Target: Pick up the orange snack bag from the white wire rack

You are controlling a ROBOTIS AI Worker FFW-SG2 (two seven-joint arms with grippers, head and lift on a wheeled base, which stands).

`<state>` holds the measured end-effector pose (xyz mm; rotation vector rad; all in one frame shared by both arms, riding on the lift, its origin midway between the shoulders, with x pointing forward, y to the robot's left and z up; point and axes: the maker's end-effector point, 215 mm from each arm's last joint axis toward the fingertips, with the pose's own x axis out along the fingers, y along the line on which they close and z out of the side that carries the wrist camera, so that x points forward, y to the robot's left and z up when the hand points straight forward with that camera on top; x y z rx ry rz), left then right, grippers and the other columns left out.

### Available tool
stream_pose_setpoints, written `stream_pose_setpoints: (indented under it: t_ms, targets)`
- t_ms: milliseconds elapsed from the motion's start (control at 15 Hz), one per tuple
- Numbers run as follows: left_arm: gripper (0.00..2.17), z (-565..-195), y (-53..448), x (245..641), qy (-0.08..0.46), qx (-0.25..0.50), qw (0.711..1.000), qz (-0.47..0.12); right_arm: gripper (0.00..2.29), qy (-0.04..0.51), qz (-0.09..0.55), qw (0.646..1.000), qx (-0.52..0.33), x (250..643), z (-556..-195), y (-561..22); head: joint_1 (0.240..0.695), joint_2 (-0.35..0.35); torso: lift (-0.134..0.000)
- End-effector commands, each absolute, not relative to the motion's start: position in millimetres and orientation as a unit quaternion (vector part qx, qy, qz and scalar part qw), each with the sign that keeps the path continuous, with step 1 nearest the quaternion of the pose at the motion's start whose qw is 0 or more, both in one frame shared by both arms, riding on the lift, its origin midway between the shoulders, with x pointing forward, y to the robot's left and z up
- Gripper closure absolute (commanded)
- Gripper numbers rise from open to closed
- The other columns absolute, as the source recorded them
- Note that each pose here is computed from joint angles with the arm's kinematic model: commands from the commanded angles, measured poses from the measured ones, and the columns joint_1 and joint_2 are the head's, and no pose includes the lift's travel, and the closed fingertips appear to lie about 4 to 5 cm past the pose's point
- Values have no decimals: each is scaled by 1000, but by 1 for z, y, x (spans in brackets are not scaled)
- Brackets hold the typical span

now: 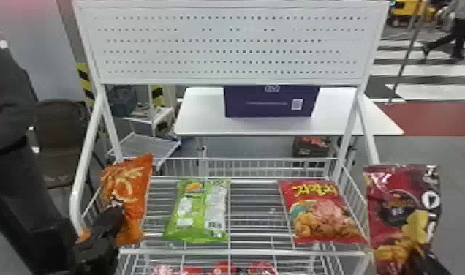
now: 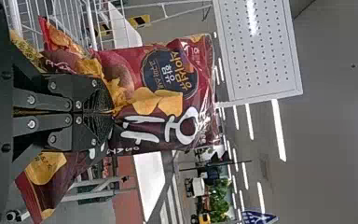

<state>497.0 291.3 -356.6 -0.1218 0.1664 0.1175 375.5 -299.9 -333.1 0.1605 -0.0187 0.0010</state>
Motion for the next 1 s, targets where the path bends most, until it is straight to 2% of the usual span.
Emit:
stream_pose_setpoints:
  t_ms: [0, 133, 467, 600, 933]
  targets:
    - [2142, -335, 289, 457, 41, -78, 995, 53, 2135, -7, 1, 997, 80, 375, -335, -299, 499, 0, 0]
    - [2142, -341, 285, 430, 47, -77, 995, 47, 2135, -6, 1, 997, 80, 375, -337, -300, 499, 0, 0]
    - [2142, -301, 285, 373, -24, -87, 995, 32, 2135, -6, 2, 997, 81, 374, -337, -299, 499, 0, 0]
    - [2142, -293, 284, 365, -38, -83, 995, 28, 2135, -6, 1, 997, 82, 374, -337, -299, 499, 0, 0]
    - [2142, -302, 284, 361, -27, -76, 996, 24, 2135, -5, 1, 997, 82, 374, -338, -299, 499, 0, 0]
